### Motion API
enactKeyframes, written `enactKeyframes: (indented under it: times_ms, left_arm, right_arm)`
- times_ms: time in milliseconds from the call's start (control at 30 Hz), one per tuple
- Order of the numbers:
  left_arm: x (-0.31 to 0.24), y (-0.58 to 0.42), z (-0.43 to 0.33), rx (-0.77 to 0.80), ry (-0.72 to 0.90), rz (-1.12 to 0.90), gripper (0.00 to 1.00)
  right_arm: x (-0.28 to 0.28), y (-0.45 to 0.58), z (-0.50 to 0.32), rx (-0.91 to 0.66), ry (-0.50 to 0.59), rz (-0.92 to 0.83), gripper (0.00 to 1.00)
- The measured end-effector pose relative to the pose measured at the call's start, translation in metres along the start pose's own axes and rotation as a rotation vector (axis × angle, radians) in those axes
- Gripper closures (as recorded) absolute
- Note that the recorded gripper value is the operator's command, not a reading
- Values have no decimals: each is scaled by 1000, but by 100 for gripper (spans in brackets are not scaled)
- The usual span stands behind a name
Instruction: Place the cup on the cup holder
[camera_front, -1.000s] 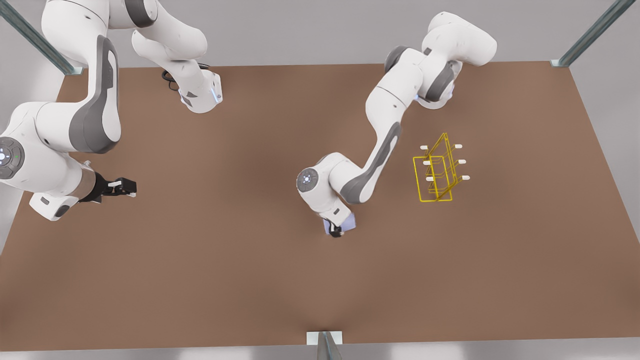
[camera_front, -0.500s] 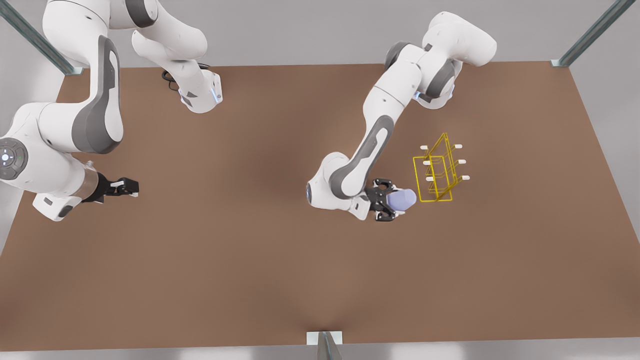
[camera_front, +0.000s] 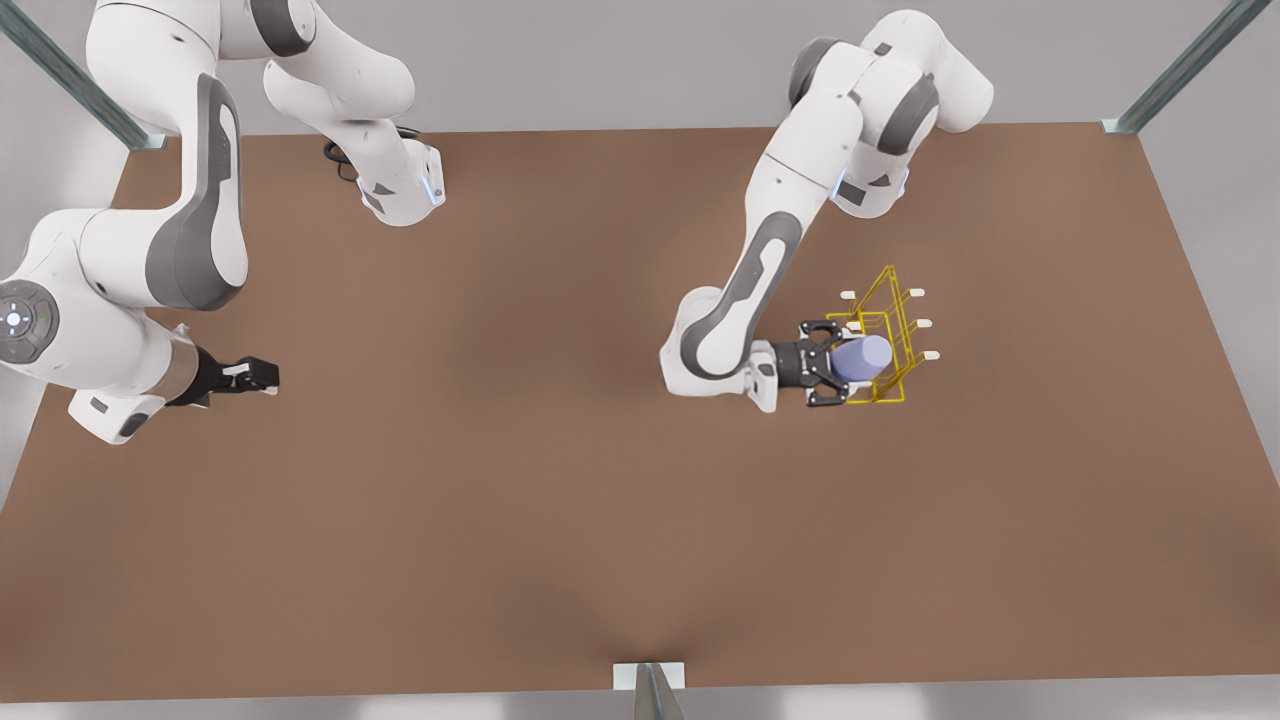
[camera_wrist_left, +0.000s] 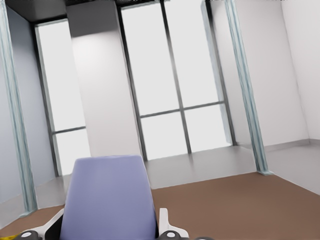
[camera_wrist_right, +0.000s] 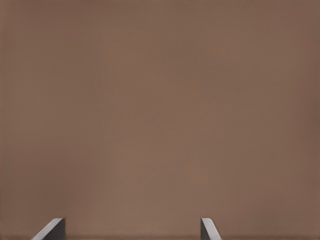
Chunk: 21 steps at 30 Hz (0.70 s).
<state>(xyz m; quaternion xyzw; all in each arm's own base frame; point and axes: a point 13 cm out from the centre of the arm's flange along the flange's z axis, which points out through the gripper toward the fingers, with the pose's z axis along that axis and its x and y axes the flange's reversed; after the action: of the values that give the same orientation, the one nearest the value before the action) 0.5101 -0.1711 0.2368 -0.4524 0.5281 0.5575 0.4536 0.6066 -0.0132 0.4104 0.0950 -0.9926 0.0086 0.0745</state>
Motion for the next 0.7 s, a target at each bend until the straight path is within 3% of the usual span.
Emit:
enactKeyframes:
  times_ms: [400, 700]
  left_arm:
    - [1, -1, 45, 43, -41, -14, 18]
    - [15, 10, 33, 105, -49, -40, 17]
  right_arm:
    - [0, 0, 0, 0, 1, 0, 0]
    - [0, 0, 1, -1, 3, 0, 0]
